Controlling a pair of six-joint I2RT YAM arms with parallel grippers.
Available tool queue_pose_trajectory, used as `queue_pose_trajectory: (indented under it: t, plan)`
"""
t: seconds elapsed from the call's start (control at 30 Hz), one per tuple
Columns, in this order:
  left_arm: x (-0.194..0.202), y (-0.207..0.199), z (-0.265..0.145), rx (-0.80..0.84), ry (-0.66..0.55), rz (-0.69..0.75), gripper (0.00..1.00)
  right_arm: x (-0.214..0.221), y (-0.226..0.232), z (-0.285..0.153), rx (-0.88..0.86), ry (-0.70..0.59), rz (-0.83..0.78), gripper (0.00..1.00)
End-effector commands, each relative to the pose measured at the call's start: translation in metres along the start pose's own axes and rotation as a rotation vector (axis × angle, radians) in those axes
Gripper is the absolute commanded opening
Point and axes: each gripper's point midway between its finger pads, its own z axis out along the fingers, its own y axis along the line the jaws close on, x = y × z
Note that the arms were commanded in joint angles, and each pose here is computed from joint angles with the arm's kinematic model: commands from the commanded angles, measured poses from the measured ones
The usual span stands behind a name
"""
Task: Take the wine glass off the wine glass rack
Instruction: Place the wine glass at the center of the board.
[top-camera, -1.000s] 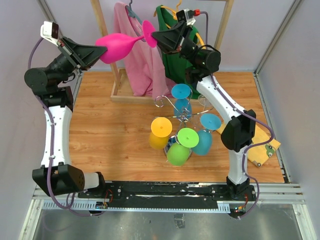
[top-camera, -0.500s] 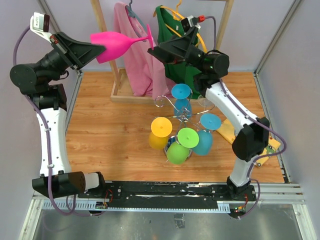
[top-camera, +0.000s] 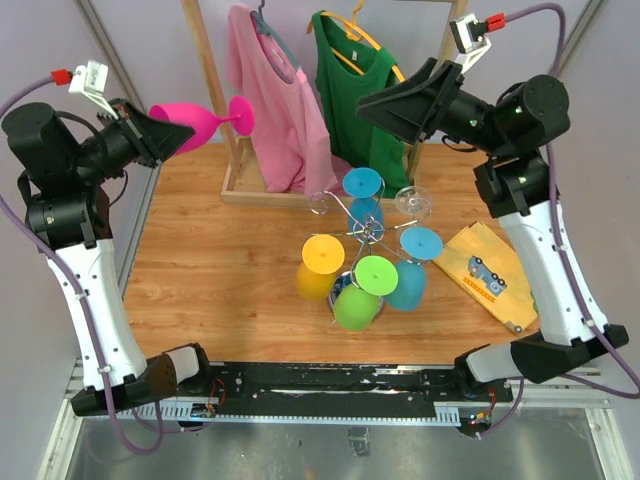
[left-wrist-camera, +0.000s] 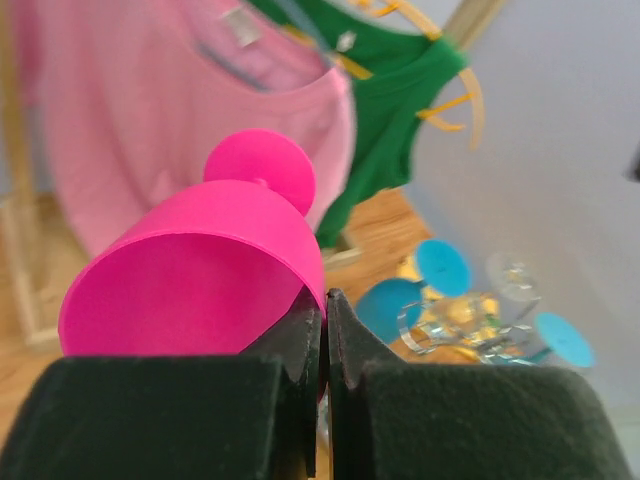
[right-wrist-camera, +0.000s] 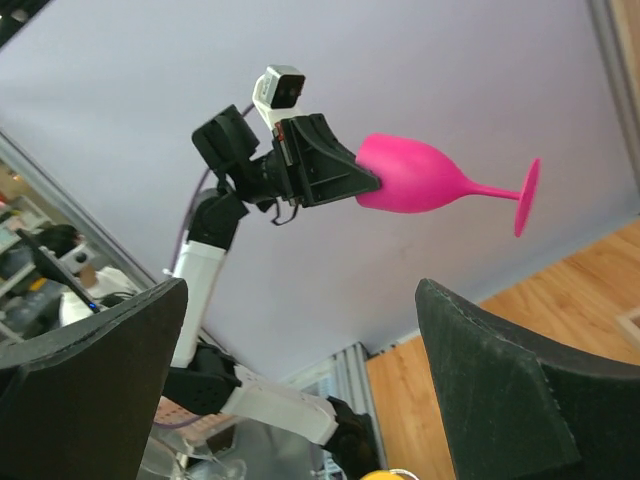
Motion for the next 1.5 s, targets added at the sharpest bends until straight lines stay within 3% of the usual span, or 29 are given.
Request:
queue_pose_trajectory:
  t: [0.0,0.3,0.53,0.7,1.03,1.33,1.47]
  plan:
    - [0.060,0.064,-0.029,-0.335,0.173,0.044,0.00,0.021,-0.035,-0.027,0.209,0.098,-0.062,0.99]
    - [0.143,0.168,-0.073,-0.768,0.433,-0.014,0.00,0.029,-0.061,-0.064,0.437,0.127,-0.110,0.99]
    - [0.201,0.216,-0.090,-0.919,0.685,-0.041,0.00,0.030,-0.063,-0.074,0.478,0.117,-0.120,0.99]
    - [0.236,0.231,-0.086,-0.933,0.852,-0.084,0.00,0.033,-0.062,-0.082,0.504,0.105,-0.128,0.99]
    - [0.242,0.261,-0.060,-0.947,0.872,-0.064,0.00,0.038,-0.059,-0.094,0.543,0.100,-0.151,0.98]
    - [0.240,0.266,-0.032,-0.902,0.762,-0.025,0.00,0.040,-0.058,-0.097,0.550,0.097,-0.151,0.98]
    - [0.252,0.264,-0.029,-0.880,0.770,-0.043,0.00,0.038,-0.057,-0.096,0.546,0.095,-0.150,0.99]
